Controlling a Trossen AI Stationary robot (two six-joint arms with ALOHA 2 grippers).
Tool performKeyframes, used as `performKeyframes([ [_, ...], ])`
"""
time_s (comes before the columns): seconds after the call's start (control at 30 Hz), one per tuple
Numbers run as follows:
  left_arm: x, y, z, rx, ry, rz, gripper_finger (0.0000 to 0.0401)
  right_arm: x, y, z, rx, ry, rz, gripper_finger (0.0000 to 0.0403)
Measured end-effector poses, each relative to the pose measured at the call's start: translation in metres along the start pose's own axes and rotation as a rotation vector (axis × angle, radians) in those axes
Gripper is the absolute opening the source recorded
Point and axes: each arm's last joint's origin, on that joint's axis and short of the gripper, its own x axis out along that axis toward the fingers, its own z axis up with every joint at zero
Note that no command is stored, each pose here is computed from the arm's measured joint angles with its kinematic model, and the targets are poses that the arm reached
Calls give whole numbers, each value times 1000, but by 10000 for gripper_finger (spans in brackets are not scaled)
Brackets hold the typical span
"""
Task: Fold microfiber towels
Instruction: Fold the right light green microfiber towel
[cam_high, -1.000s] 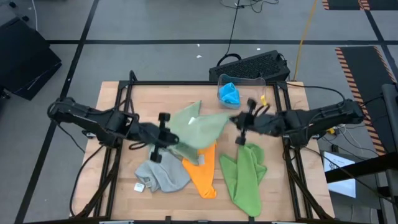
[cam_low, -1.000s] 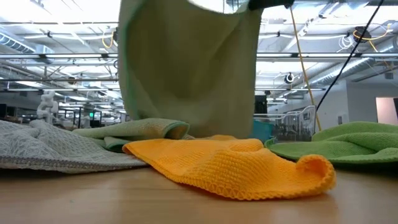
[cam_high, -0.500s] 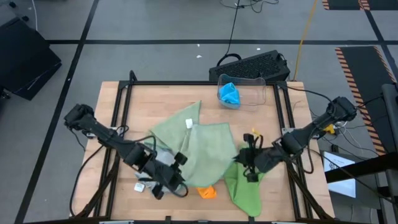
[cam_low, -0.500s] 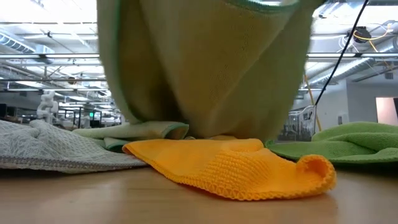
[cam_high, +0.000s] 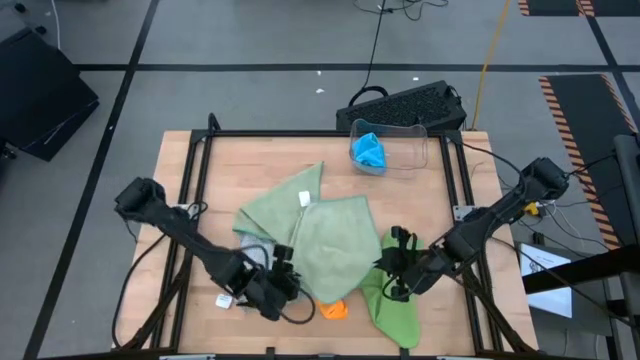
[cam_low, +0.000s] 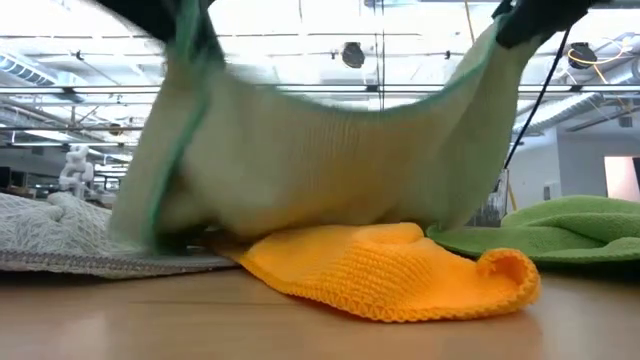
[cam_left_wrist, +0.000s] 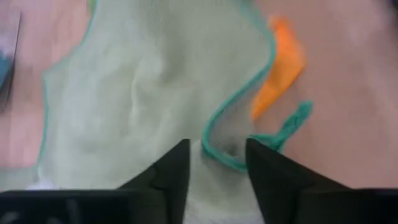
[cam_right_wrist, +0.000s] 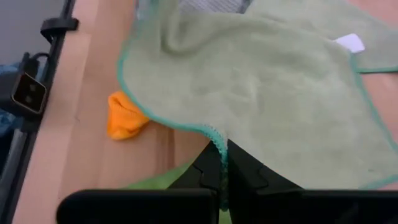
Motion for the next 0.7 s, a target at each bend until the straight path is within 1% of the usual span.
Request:
performKeyframes([
  [0.1,6,-16,-8,-22,40,16,210,6,-1,-8,7,-3,2,2],
  [0.17,5,-28,-13,-37,53,7,228,8,-2,-12,23,2,-2,2],
  [0.23,2,-39,-16,-53,52,-7,237,9,-3,-15,33,8,-7,2],
  [0.3,-5,-50,-19,-73,21,-3,237,10,-4,-16,43,7,-14,2],
  [0.43,-20,-74,-20,-112,-97,9,219,12,-4,-17,54,-27,-34,2],
  [0.57,-27,-101,-20,-115,-235,1,188,13,-6,-14,65,-62,-67,2],
  [0.63,-25,-114,-18,-104,-290,-28,170,14,-8,-12,76,-81,-82,2],
  [0.7,-18,-123,-17,-125,-327,-25,153,15,-9,-10,82,-93,-91,2],
])
